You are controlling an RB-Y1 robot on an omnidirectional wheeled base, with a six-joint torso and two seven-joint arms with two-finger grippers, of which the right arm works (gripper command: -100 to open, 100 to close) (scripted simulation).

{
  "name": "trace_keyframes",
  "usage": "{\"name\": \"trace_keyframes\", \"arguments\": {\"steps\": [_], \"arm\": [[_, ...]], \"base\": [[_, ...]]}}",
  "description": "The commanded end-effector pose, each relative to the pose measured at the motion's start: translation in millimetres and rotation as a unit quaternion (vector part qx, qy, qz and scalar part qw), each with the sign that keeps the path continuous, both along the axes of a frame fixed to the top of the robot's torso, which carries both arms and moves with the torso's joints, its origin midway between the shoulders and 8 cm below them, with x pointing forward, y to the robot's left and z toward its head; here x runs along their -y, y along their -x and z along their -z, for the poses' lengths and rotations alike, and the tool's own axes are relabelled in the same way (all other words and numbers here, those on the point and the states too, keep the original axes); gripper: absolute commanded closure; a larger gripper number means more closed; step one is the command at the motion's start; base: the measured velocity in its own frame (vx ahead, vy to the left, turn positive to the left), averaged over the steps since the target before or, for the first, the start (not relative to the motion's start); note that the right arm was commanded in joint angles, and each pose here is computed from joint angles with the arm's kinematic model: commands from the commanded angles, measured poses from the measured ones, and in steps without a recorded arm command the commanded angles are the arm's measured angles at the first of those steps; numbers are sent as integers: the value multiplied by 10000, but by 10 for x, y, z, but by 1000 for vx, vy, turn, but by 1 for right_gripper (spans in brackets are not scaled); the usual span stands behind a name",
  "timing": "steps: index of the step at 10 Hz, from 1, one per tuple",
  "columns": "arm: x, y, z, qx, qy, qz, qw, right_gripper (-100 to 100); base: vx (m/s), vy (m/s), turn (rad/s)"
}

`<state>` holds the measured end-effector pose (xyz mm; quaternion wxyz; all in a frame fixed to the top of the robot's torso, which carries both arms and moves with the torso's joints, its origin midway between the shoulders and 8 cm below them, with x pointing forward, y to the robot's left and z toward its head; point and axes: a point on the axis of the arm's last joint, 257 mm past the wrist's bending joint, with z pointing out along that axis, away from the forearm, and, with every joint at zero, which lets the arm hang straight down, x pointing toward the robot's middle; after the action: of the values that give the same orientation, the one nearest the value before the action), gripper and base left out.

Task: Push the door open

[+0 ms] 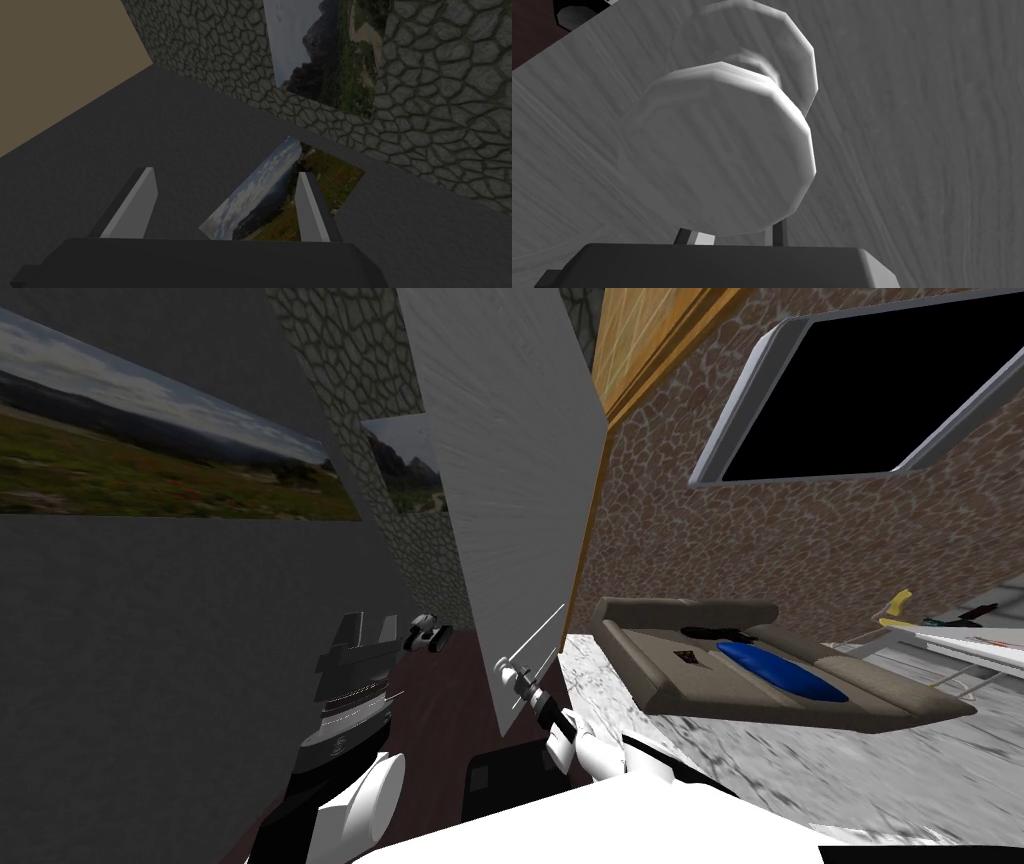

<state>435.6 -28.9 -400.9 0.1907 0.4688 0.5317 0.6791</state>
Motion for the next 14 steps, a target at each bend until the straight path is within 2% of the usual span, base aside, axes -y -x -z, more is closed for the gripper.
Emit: {"name": "trace_keyframes", "arguments": {"steps": [1, 2, 3, 4, 5, 7, 9, 10, 12, 14], "arm": [[-114, -44, -118, -55, -375, -14, 9993, 100], [-114, -44, -118, -97, -439, -15, 9990, 100], [-135, -42, -116, -235, -643, -3, 9977, 100], [-97, -35, -68, -277, -598, 22, 9978, 100], [-135, -42, -116, -241, -653, -3, 9976, 100], [-177, -38, -113, -495, -1028, 21, 9935, 100], [-177, -38, -113, -530, -1081, 20, 9927, 100], [-198, -36, -111, -670, -1291, 31, 9894, 100], [-140, -25, -39, -720, -1207, 75, 9900, 100], [-198, -36, -111, -670, -1291, 31, 9894, 100]], "base": [[44, 48, -71], [37, 43, -30], [40, 36, -37], [28, 30, -7], [11, 13, 1], [29, 31, -51], [23, 28, -12], [30, 17, -33], [17, 24, -3], [-2, 3, -1]]}}
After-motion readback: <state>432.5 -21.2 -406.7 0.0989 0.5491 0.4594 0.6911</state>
